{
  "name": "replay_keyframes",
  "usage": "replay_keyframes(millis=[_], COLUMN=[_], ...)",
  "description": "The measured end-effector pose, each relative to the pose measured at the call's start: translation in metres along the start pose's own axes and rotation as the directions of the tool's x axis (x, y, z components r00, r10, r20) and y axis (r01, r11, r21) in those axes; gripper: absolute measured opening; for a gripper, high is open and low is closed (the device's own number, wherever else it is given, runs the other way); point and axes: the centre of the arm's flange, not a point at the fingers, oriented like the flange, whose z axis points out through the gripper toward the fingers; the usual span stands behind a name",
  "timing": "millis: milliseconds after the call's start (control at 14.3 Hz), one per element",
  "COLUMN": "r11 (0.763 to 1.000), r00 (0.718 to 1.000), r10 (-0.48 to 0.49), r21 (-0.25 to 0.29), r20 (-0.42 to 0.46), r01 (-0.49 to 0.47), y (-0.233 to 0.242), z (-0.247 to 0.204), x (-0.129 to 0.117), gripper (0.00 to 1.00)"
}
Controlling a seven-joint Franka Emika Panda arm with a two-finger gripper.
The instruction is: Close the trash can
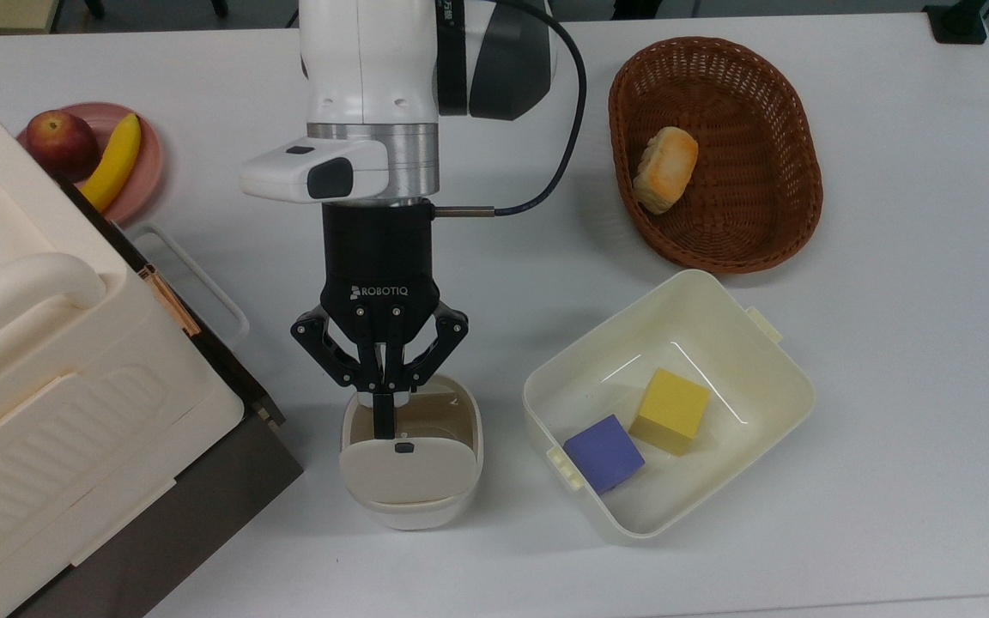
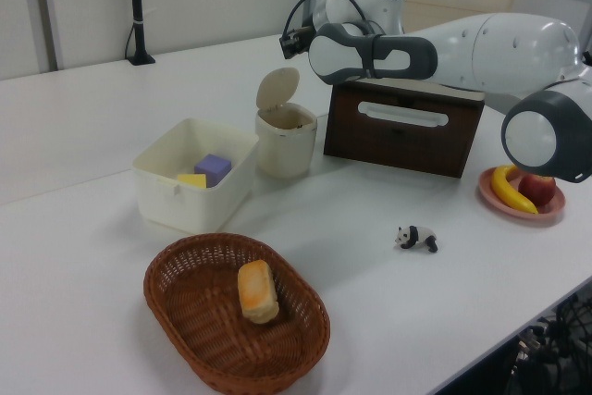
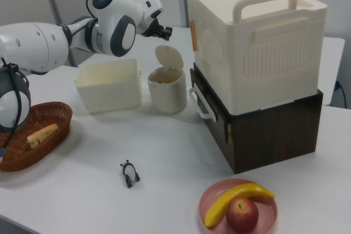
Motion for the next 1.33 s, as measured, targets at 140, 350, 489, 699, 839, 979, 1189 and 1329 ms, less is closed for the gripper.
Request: replay_keyframes(millis=[140, 350, 489, 699, 839, 979, 1189, 1329], r11=[1.0, 1.0, 1.0, 1.0, 1.0, 1.0, 0.999, 0.999], r00=[1.0, 1.0, 1.0, 1.0, 1.0, 1.0, 0.999, 0.999], r10=[0.0, -0.001, -0.003, -0.007, -0.009, -0.015, -0.034, -0.036], r21=[-0.001, -0.002, -0.002, -0.002, -0.002, -0.004, -0.01, -0.01], r20=[-0.02, -0.018, -0.013, -0.01, -0.009, 0.003, 0.025, 0.028], r01=[0.0, 0.001, 0.003, 0.007, 0.009, 0.015, 0.035, 0.037], y=[0.0, 0.001, 0.001, -0.001, -0.001, -0.002, -0.004, -0.004], z=[-0.001, 0.003, 0.006, 0.008, 0.009, 0.016, 0.03, 0.032], x=[0.002, -0.001, -0.004, -0.005, -0.006, -0.012, -0.023, -0.025], gripper=[0.01, 0.01, 0.01, 0.01, 0.01, 0.01, 0.01, 0.01])
